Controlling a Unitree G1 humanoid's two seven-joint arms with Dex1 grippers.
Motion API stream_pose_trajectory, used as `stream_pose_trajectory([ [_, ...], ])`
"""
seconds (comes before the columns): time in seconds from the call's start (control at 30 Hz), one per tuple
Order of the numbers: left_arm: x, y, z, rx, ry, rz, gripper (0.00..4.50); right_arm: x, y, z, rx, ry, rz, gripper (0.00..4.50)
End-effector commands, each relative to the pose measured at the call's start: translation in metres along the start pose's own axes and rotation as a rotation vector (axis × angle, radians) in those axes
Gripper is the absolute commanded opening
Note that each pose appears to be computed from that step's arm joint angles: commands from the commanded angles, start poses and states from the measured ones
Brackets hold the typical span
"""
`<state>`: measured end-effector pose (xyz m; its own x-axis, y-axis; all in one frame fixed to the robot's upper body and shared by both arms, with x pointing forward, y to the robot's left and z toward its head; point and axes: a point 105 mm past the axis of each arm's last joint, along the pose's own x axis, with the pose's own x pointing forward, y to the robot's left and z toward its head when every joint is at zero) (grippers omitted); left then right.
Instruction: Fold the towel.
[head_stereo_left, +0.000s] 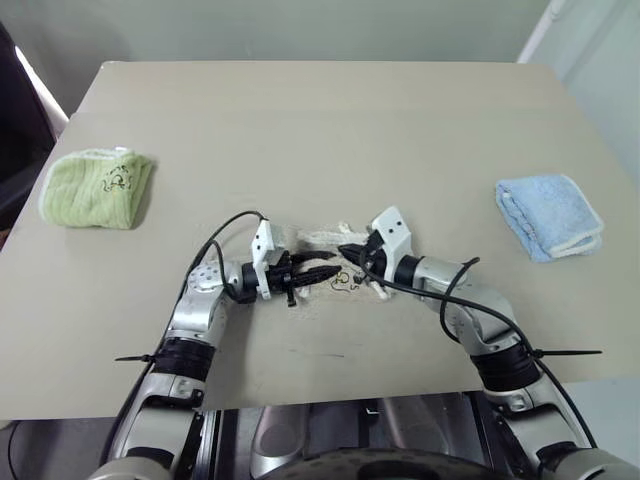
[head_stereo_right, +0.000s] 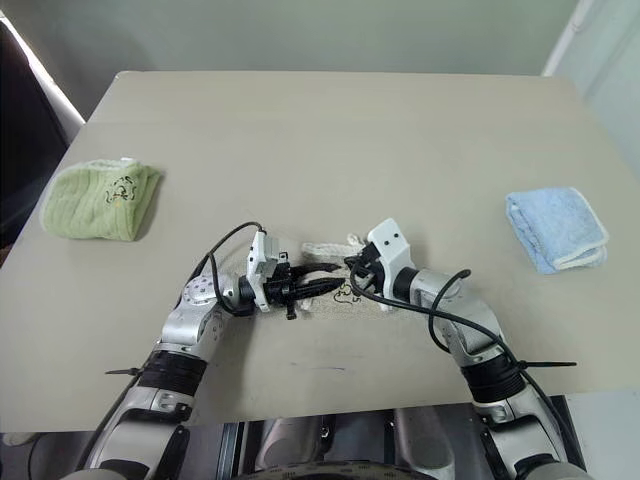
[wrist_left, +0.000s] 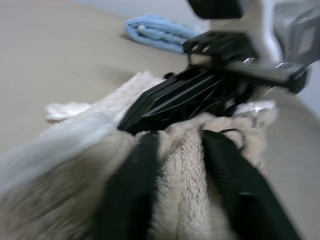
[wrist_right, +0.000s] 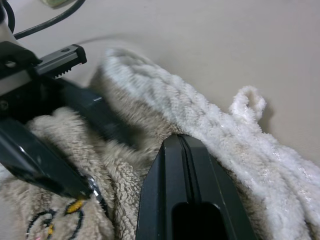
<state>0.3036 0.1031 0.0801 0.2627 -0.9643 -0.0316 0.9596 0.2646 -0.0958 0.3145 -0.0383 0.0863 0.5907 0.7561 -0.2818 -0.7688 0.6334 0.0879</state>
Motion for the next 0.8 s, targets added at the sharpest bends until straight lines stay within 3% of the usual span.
stream_pose_trajectory([
  [0.03,0.003,-0.007,0.005,0.005,-0.003,-0.060,0.12,-0.004,-0.014,-0.023,0.020,0.072,-0.072,0.00],
  [0.43,-0.018,-0.002,0.051,0.047,-0.068,-0.041,0.05,-0.011,-0.020,-0.007,-0.003,0.015,-0.066,0.00],
  [0.57,-0.023,-0.001,0.046,0.042,-0.014,-0.043,0.05,-0.011,-0.019,-0.004,-0.016,0.012,-0.052,0.00],
  [0.8,-0.021,-0.010,0.045,0.025,0.013,-0.085,2.25,-0.012,-0.019,-0.002,-0.033,0.010,-0.046,0.00],
])
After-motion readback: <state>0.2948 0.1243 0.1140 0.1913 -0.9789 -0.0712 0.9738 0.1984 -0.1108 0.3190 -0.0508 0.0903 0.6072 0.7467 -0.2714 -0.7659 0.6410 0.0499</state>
